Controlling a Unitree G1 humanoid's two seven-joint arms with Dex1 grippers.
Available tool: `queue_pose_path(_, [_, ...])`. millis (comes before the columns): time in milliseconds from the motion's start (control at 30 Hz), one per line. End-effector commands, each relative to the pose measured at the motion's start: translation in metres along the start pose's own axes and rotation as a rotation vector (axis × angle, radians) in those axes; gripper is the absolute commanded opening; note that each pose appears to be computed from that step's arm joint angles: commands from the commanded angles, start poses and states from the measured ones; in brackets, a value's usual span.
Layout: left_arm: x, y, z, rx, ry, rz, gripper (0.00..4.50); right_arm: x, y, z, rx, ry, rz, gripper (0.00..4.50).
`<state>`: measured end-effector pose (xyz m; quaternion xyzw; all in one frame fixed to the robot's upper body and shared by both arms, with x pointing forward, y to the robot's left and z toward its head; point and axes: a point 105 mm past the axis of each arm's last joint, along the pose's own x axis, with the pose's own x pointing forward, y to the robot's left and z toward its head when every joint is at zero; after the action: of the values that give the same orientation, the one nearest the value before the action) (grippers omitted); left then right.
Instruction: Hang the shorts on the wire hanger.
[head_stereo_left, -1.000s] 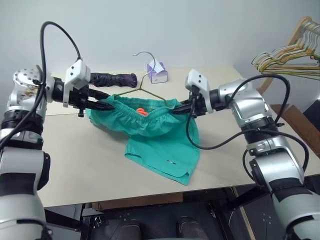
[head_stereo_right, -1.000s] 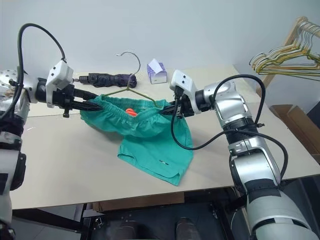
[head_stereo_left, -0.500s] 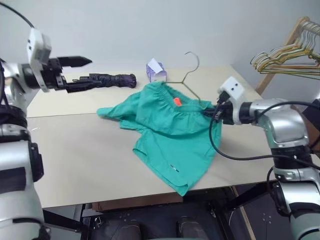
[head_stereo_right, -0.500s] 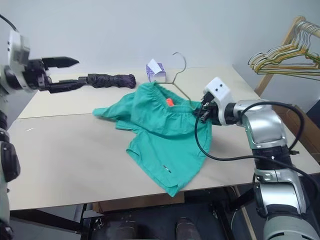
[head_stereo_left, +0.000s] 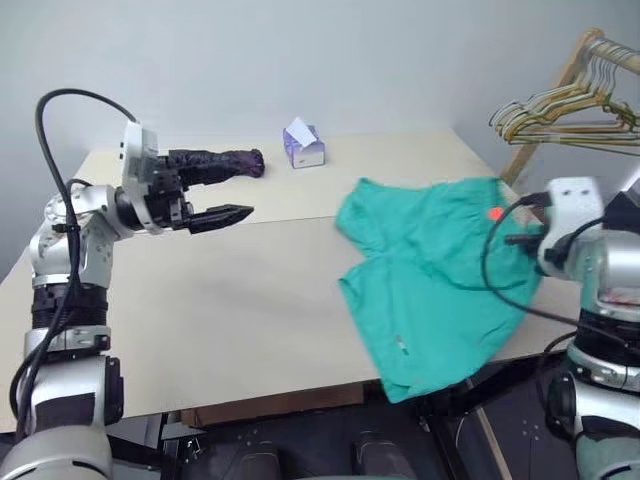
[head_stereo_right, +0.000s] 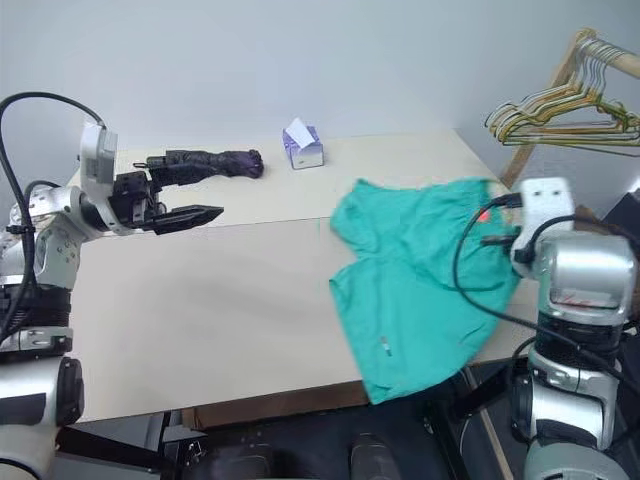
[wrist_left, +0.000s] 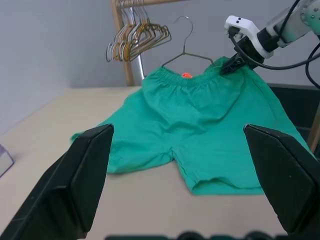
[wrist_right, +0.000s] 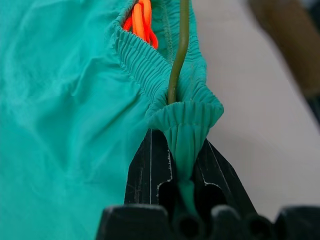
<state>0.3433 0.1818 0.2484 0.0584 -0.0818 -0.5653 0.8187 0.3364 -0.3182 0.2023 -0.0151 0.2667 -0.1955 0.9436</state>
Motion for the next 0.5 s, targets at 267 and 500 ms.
queue_pose_path(267, [0.002,-0.008,0.013,0.02,-0.069,0.032,4.5,-0.003,-0.063,0.049,0.315,-0.144,-0.435,0.09])
queue_pose_path(500, [-0.001,-0.016,0.014,0.026,-0.065,0.047,4.5,0.001,-0.093,0.066,0.462,-0.203,-0.544,0.09])
